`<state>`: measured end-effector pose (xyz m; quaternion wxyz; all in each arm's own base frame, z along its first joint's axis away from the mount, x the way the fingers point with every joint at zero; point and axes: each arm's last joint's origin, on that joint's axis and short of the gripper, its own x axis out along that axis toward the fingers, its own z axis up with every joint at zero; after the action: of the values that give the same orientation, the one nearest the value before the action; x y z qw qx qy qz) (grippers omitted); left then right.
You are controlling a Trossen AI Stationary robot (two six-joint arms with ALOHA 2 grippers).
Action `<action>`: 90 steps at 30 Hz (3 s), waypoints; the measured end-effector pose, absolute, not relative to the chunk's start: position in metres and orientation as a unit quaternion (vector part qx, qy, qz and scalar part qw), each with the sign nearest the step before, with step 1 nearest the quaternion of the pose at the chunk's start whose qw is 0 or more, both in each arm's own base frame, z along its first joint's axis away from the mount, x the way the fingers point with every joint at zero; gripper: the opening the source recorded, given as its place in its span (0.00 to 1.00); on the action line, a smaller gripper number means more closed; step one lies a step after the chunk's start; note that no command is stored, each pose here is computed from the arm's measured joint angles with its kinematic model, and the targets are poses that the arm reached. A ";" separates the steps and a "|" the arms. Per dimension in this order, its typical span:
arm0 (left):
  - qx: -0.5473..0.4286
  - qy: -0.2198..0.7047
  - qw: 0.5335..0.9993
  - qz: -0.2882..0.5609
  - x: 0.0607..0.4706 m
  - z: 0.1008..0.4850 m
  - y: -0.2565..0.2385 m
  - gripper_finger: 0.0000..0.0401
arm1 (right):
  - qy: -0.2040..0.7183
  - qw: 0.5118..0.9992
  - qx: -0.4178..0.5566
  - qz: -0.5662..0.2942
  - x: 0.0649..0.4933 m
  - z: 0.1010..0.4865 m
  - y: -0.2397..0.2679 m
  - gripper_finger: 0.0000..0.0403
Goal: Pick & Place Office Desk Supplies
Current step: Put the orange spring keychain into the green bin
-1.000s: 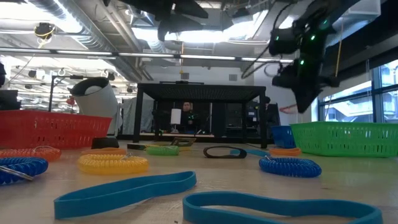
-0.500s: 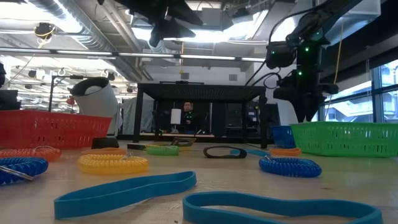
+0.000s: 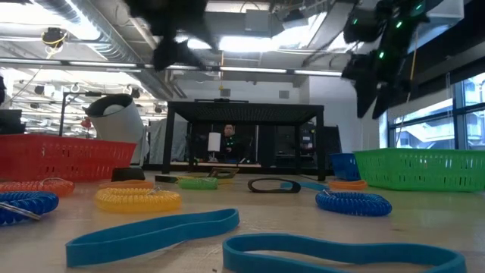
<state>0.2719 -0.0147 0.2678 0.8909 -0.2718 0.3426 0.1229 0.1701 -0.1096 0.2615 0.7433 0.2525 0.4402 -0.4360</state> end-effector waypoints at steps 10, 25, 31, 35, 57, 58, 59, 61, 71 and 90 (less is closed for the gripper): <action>-0.324 0.539 0.757 0.177 0.233 0.235 -0.081 0.58 | 0.390 0.793 0.250 -0.396 0.163 0.283 -0.079 0.53; -0.104 0.617 0.767 0.142 0.239 0.171 -0.136 0.57 | 0.400 0.810 0.223 -0.367 0.172 0.282 -0.065 0.51; -0.086 0.649 0.747 0.113 0.248 0.145 -0.144 0.57 | 0.401 0.813 0.220 -0.361 0.173 0.282 -0.061 0.51; -0.087 0.662 0.736 0.115 0.255 0.133 -0.141 0.56 | 0.402 0.815 0.218 -0.357 0.173 0.282 -0.060 0.51; -0.143 0.533 0.826 0.111 0.264 0.187 -0.123 0.03 | 0.391 0.839 0.209 -0.315 0.182 0.284 -0.041 0.51; -0.148 0.502 0.844 0.115 0.266 0.196 -0.120 0.04 | 0.384 0.846 0.208 -0.307 0.184 0.286 -0.038 0.51; -0.152 0.465 0.864 0.117 0.268 0.205 -0.118 0.04 | 0.375 0.853 0.207 -0.298 0.187 0.287 -0.035 0.51; -0.155 0.391 0.898 0.132 0.274 0.222 -0.112 0.03 | 0.349 0.873 0.207 -0.272 0.193 0.291 -0.028 0.51; -0.121 0.113 0.955 0.245 0.313 0.268 -0.073 0.02 | 0.234 0.945 0.199 -0.110 0.214 0.315 0.021 0.51; -0.099 0.004 0.972 0.211 0.335 0.284 -0.051 0.03 | 0.149 0.952 0.250 -0.096 0.234 0.321 0.050 0.53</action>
<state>0.3351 -0.0507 0.2838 0.9724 -0.0993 0.0044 0.2109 0.2338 0.0502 0.3208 0.9518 0.2504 0.1490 -0.0960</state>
